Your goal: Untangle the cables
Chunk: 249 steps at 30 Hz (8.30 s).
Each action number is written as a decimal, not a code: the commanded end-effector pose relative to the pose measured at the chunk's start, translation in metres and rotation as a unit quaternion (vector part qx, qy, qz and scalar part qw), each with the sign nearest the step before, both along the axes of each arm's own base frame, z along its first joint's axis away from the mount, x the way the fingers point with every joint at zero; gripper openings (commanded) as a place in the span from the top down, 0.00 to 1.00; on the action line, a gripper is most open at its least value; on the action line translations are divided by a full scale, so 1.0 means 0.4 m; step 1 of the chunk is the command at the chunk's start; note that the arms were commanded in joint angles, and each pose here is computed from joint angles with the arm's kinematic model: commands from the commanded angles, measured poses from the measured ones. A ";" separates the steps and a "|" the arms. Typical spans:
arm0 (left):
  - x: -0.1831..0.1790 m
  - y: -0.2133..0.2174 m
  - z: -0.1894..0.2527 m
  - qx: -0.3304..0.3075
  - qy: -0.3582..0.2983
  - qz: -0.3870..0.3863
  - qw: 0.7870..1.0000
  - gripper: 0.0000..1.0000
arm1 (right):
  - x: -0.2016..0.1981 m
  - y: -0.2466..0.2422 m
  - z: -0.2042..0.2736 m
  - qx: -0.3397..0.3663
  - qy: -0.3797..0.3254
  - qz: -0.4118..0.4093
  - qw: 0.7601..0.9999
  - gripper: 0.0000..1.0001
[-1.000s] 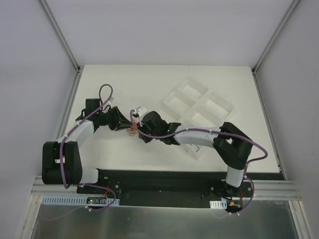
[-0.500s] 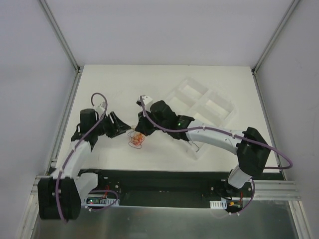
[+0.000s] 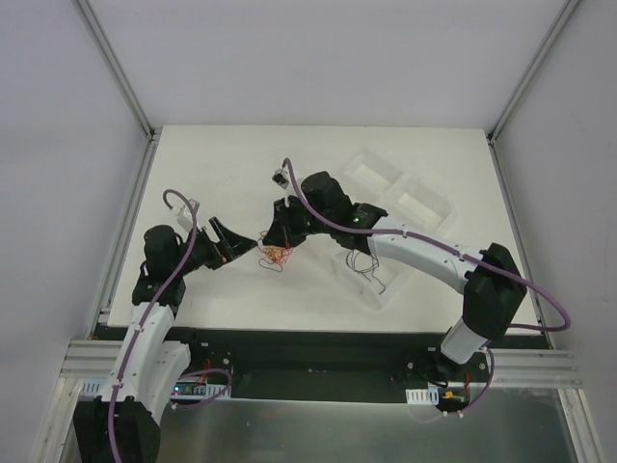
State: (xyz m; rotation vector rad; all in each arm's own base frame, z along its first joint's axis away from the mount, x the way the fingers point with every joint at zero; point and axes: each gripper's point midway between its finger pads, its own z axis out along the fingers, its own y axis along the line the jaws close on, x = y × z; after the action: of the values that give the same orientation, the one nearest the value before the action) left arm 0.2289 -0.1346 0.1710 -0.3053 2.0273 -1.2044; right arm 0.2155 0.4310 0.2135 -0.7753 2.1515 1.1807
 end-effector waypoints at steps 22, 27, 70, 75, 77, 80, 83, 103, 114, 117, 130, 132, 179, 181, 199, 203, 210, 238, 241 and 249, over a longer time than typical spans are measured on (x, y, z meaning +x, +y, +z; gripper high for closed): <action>0.096 -0.076 -0.039 0.022 0.054 -0.018 0.998 0.04 | -0.079 0.043 0.186 0.086 0.031 0.048 0.995 1.00; 0.127 -0.039 -0.171 0.063 0.148 0.030 0.987 0.06 | -0.091 0.017 0.313 0.128 -0.001 0.041 0.991 1.00; -0.002 -0.023 0.273 -0.002 -0.166 0.028 0.986 0.01 | 0.005 0.022 0.334 0.153 0.045 0.016 0.987 1.00; 0.005 -0.042 0.294 -0.038 -0.170 0.016 0.985 0.01 | 0.000 0.023 0.333 0.160 0.056 0.017 0.985 1.00; 0.013 -0.047 0.285 -0.035 -0.164 0.010 0.986 0.01 | -0.006 0.024 0.339 0.166 0.064 0.019 0.984 1.00; 0.028 -0.055 0.275 -0.029 -0.160 0.004 0.987 0.01 | -0.014 0.035 0.362 0.190 0.072 0.027 0.979 0.99; 0.053 -0.064 0.265 -0.028 -0.167 0.000 0.986 0.01 | -0.025 0.048 0.374 0.206 0.086 0.035 0.974 0.99; 0.128 0.038 -0.284 0.094 0.170 0.103 0.976 0.70 | -0.053 0.021 0.581 0.266 0.025 0.039 0.963 1.00; 0.114 0.071 -0.331 0.109 0.199 0.132 0.965 0.76 | -0.047 -0.007 0.708 0.279 -0.034 0.039 0.959 1.00; 0.105 0.077 -0.351 0.109 0.215 0.135 0.961 0.76 | -0.061 -0.042 0.764 0.284 -0.065 0.035 0.956 0.99; 0.094 0.095 -0.380 0.118 0.239 0.154 0.952 0.75 | -0.123 -0.275 0.940 0.271 -0.229 -0.038 0.934 1.00; 0.092 0.100 -0.380 0.121 0.239 0.157 0.951 0.75 | -0.119 -0.311 0.948 0.263 -0.250 -0.061 0.930 1.00; 0.082 0.064 -0.041 0.117 0.065 0.075 0.988 0.24 | 0.134 -0.698 0.683 -0.032 -0.362 -0.369 0.856 1.00; 0.080 0.060 -0.021 0.115 0.055 0.069 0.989 0.22 | 0.125 -0.703 0.727 -0.012 -0.367 -0.367 0.855 1.00; 0.077 0.051 -0.017 0.118 0.052 0.049 0.990 0.18 | 0.176 -0.780 0.845 -0.006 -0.429 -0.399 0.810 1.00; 0.078 0.047 -0.012 0.117 0.050 0.043 0.991 0.18 | 0.245 -0.792 0.744 -0.016 -0.386 -0.412 0.825 1.00; 0.074 0.049 -0.019 0.120 0.052 0.043 0.990 0.18 | 0.241 -0.710 0.548 0.020 -0.285 -0.363 0.887 1.00; 0.074 0.063 -0.001 0.149 0.043 0.040 0.987 0.19 | 0.318 -0.723 -0.037 -0.090 -0.019 -0.386 0.918 1.00; 0.066 0.063 -0.002 0.149 0.043 0.040 0.987 0.19 | 0.347 -0.703 -0.092 -0.090 0.015 -0.374 0.923 1.00; 0.053 0.061 -0.001 0.149 0.042 0.035 0.987 0.19 | 0.381 -0.669 -0.226 -0.128 0.093 -0.343 0.926 1.00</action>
State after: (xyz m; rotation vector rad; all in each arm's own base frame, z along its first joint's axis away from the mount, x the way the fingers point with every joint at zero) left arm 0.2502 -0.1127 0.1596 -0.3172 2.2452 -0.8521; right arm 0.3557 0.1496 0.1086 0.0349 2.4862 0.5331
